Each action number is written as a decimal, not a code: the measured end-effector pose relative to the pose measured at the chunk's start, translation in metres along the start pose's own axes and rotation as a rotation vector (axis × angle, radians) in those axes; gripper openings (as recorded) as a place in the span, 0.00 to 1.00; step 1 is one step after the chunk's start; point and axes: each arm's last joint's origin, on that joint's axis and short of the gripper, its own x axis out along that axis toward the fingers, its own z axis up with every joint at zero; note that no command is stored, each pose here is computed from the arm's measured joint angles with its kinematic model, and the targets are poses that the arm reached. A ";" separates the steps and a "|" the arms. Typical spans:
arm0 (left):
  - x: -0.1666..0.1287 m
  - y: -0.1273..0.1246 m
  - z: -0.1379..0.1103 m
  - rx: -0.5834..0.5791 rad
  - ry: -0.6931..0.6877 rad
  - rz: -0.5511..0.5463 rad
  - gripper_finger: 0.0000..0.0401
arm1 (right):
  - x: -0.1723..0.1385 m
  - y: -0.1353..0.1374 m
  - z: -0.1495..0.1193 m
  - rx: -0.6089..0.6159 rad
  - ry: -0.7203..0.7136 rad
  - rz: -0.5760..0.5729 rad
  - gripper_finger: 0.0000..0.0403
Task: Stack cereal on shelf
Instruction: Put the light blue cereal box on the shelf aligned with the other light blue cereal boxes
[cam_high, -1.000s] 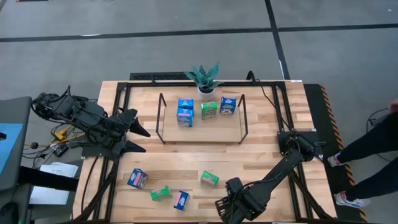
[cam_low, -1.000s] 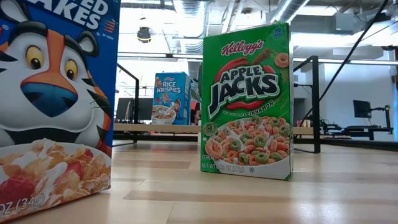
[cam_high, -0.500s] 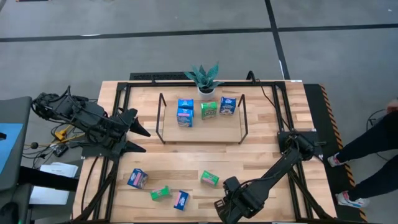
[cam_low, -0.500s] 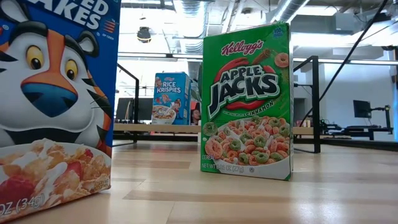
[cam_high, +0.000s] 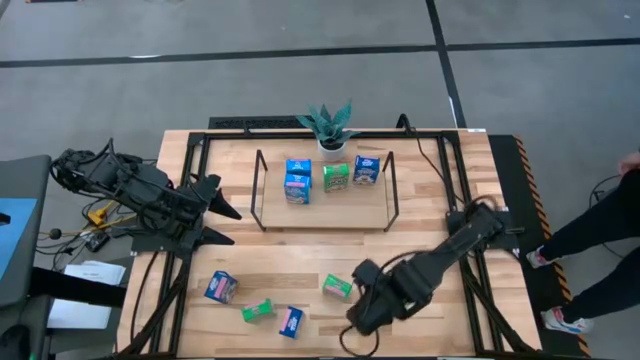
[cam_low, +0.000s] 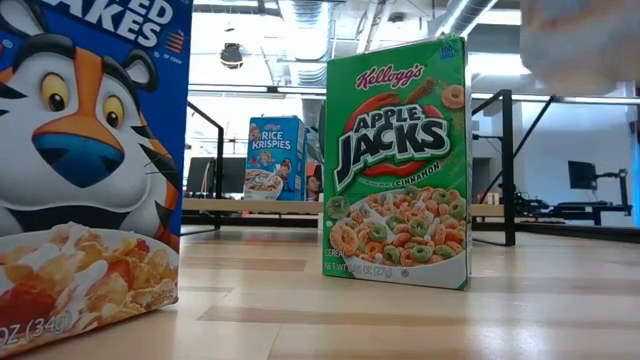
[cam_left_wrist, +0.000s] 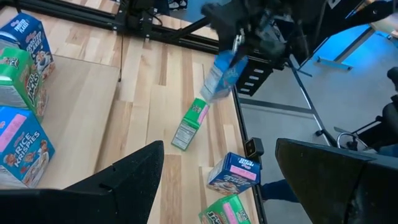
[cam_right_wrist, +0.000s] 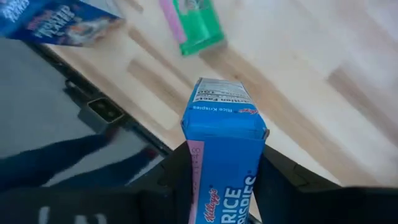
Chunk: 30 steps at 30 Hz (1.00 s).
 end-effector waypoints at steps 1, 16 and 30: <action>0.000 0.000 0.000 0.000 0.000 0.000 0.75 | -0.005 -0.004 0.006 -0.013 -0.002 0.002 0.38; 0.000 0.002 0.001 -0.027 -0.032 0.076 0.75 | -0.045 -0.050 0.095 -0.265 -0.216 0.018 0.39; 0.000 0.006 0.002 -0.089 -0.094 0.187 0.75 | -0.022 -0.055 0.195 -0.698 -0.385 0.053 0.40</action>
